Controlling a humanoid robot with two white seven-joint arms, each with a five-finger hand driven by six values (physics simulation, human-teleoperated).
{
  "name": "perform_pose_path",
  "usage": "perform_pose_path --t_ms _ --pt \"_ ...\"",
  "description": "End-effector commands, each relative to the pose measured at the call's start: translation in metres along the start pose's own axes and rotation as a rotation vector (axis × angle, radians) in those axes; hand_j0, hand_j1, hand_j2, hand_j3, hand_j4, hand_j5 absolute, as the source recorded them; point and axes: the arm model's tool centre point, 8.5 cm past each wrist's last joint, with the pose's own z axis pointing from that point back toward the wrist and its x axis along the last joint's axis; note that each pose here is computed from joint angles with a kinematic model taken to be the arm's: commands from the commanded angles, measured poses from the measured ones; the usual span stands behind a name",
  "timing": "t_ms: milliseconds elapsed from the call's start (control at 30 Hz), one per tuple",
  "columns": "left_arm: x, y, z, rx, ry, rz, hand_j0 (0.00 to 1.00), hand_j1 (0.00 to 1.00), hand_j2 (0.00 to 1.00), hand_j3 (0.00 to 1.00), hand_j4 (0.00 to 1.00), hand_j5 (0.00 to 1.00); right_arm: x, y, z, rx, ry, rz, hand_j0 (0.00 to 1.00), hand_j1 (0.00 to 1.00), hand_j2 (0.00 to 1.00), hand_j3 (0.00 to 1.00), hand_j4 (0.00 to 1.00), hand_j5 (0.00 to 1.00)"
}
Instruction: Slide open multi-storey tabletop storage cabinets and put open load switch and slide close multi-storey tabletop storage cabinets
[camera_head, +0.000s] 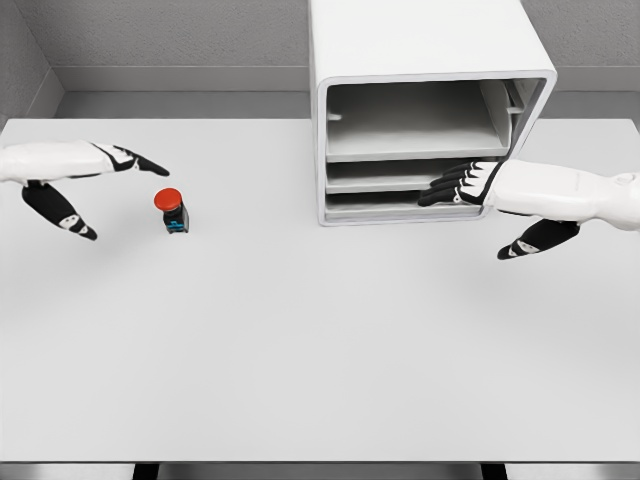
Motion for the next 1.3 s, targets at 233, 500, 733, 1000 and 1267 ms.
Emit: perform_pose_path --t_ms 233,500,733,1000,1267 --pt "0.016 0.005 -0.028 -0.018 -0.069 -0.024 1.0 1.0 1.0 1.0 1.0 1.0 0.007 -0.012 -0.021 -0.058 -0.058 0.006 1.0 1.0 1.0 1.0 1.0 1.0" --pt "0.011 0.01 -0.053 -0.065 -0.055 -0.071 1.0 1.0 1.0 1.0 1.0 1.0 0.004 -0.017 -0.02 0.066 -0.047 0.048 1.0 1.0 1.0 1.0 1.0 1.0" --pt "-0.003 0.006 -0.068 -0.091 -0.011 -0.082 1.0 1.0 1.0 1.0 1.0 1.0 0.011 -0.03 -0.032 0.114 -0.079 0.091 1.0 1.0 1.0 1.0 1.0 1.0" --pt "-0.013 -0.002 -0.082 -0.119 0.014 -0.081 1.0 1.0 1.0 1.0 1.0 1.0 0.015 -0.041 -0.034 0.176 -0.083 0.133 1.0 1.0 1.0 1.0 1.0 1.0" --pt "-0.017 -0.007 -0.093 -0.144 0.031 -0.091 1.0 1.0 1.0 1.0 1.0 1.0 -0.007 -0.048 -0.052 0.156 -0.059 0.106 1.0 1.0 1.0 1.0 1.0 1.0"
